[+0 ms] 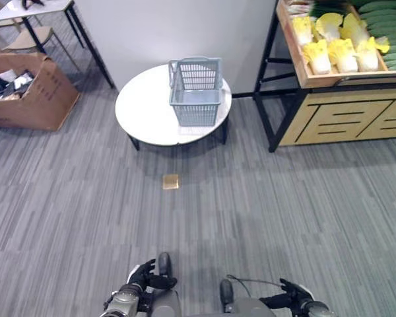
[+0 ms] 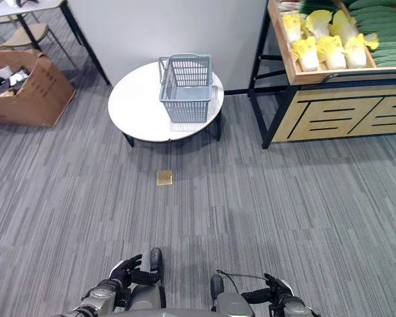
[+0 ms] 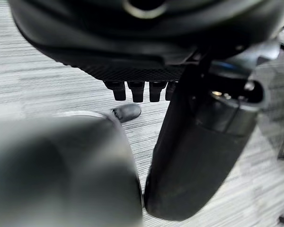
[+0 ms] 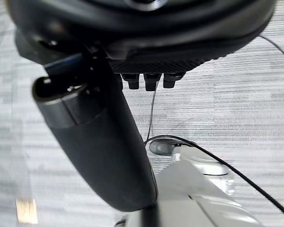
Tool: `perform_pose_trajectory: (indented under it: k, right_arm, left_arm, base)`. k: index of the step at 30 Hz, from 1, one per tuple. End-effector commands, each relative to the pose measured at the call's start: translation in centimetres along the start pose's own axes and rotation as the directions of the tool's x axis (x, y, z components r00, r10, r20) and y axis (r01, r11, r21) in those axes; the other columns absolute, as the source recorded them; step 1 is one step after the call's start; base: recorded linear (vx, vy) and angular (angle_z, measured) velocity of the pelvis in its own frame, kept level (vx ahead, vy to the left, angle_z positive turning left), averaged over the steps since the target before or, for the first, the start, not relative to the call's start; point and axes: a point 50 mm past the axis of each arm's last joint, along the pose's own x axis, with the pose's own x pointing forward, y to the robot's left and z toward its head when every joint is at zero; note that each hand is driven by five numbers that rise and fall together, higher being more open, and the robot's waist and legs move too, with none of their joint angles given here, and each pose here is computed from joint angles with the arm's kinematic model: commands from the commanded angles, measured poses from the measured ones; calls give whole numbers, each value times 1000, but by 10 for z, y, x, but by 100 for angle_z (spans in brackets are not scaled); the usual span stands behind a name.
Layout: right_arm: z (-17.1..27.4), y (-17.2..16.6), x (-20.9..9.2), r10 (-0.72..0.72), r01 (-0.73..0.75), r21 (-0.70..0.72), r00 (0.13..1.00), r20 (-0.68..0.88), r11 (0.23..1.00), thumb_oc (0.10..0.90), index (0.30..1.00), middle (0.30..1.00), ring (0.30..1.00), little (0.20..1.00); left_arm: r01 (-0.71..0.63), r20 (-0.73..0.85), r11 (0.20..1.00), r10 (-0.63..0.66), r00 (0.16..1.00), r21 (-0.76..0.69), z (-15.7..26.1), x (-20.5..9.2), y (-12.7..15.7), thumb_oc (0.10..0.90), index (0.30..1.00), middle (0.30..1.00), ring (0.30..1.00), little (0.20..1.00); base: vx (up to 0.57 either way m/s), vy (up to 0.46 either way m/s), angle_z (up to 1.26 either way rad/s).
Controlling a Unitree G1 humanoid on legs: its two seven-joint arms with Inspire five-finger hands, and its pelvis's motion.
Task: Get the vegetables into the basket
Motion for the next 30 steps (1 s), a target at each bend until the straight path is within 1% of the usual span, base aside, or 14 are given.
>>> perform_pose_trajectory:
  k: [1,5,11,15,18,21,25,30]
  right_arm:
    - [-6,15,0,64,-63,-52,998,3,997,900,1000,1000,1000,1000]
    - [14,17,3,71,-66,-81,996,57,995,900,1000,1000,1000,1000]
    - [21,22,4,100,-91,-110,992,77,990,900,1000,1000,1000,1000]
    - [24,22,4,104,-94,-109,991,89,990,900,1000,1000,1000,1000]
    - [14,20,2,98,-91,-111,993,59,990,900,1000,1000,1000,1000]
    - [12,11,1,78,-71,-117,996,52,991,900,1000,1000,1000,1000]
    - [17,0,0,48,-40,-117,997,68,992,900,1000,1000,1000,1000]
    - [14,-5,-1,25,-19,-98,998,61,995,900,1000,1000,1000,1000]
  left_arm:
    - [-32,-58,996,37,998,88,-23,-7,17,900,1000,1000,1000,1000]
    - [-28,0,995,28,1000,95,-4,-3,18,900,1000,1000,1000,1000]
    - [-32,-3,997,32,999,76,-3,-3,19,900,1000,1000,1000,1000]
    - [-27,-36,996,30,999,88,-11,-4,19,900,1000,1000,1000,1000]
    - [-10,-70,996,17,997,93,-20,-5,16,900,1000,1000,1000,1000]
    - [-3,-81,997,9,997,77,-25,-6,11,900,1000,1000,1000,1000]
    - [11,-50,999,-8,999,53,-16,-4,4,900,1000,1000,1000,1000]
    - [-8,9,1000,8,1000,5,-1,-1,6,900,1000,1000,1000,1000]
  base:
    - [421,358,-37]
    - [272,354,-46]
    - [390,167,7]
    - [529,-90,54]
    - [390,-153,40]
    - [300,-170,43]
    - [212,-181,4]
    - [234,-163,-10]
